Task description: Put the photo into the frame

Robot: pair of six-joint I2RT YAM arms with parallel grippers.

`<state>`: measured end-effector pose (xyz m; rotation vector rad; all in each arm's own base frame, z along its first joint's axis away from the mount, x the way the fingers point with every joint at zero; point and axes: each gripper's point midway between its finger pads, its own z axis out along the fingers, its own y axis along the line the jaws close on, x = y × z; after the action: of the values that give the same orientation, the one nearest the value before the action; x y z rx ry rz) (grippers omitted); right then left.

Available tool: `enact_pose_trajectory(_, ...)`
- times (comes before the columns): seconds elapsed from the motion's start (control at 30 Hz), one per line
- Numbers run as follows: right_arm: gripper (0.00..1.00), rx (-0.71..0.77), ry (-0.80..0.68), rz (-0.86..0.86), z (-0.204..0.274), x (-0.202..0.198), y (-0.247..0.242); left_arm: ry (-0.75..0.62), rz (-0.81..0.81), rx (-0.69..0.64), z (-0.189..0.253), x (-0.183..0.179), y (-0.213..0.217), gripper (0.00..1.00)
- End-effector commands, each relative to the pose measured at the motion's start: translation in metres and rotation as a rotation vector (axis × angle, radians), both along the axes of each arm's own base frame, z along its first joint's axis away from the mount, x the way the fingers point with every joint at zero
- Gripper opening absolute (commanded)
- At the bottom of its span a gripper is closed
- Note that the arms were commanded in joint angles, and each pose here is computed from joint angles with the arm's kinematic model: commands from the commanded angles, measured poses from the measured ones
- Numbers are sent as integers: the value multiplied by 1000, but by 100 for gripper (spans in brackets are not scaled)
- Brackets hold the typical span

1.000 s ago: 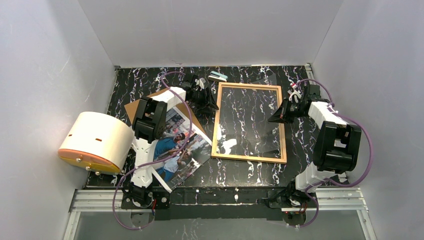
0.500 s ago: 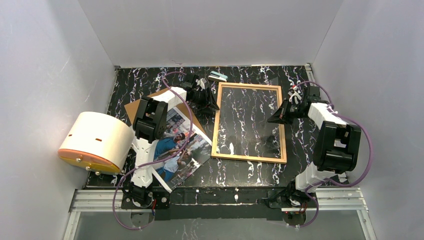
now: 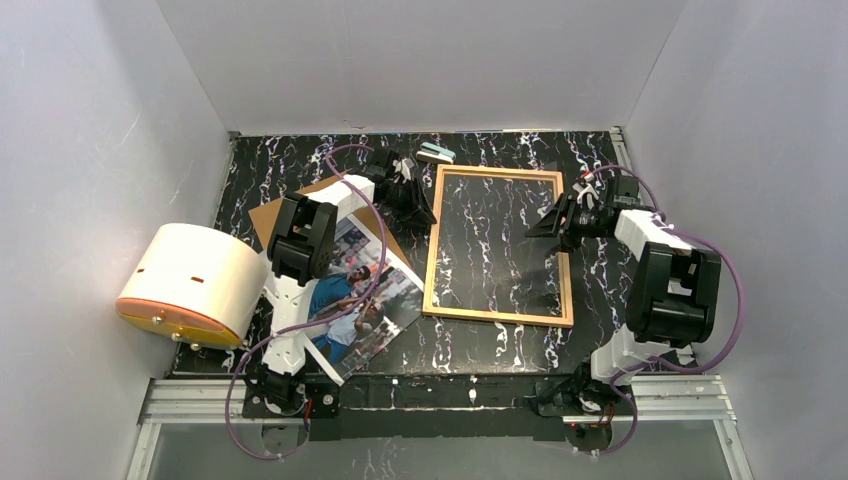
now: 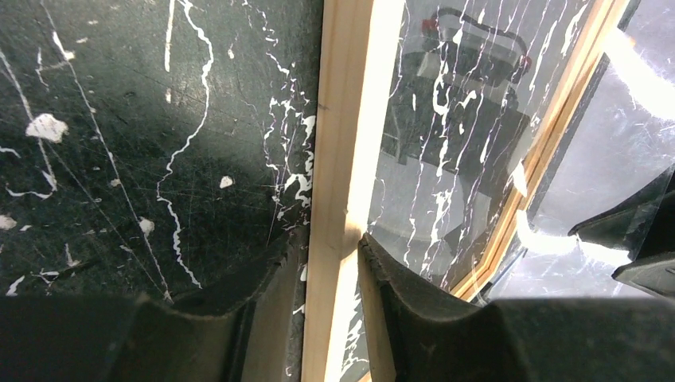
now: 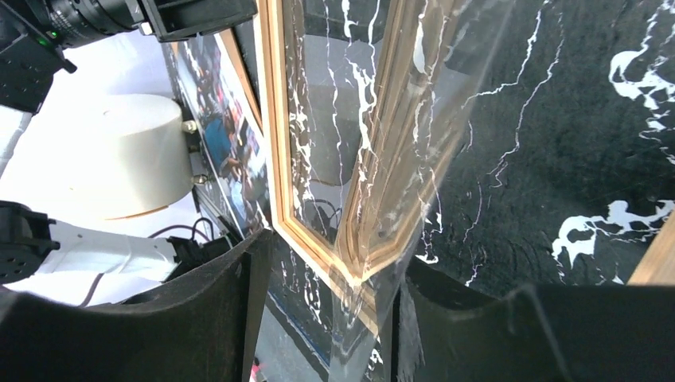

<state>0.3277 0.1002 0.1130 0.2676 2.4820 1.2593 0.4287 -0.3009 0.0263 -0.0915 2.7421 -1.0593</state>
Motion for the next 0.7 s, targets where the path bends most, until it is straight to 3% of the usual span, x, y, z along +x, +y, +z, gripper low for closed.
enact_pose_trajectory(0.0, 57, 91, -60, 13, 14, 2, 9, 76, -13, 105, -40, -19, 10, 32)
enact_pose_trajectory(0.1, 50, 114, -48, 5, 8, 3, 11, 77, -11, 111, -41, -19, 11, 32)
enact_pose_trajectory(0.4, 5, 152, -124, -30, 35, 6, 14, 65, 2, 130, -40, -16, 13, 29)
enact_pose_trajectory(0.67, 1, 263, -202, 22, 79, -7, 25, 66, -1, 132, -43, -16, 13, 24)
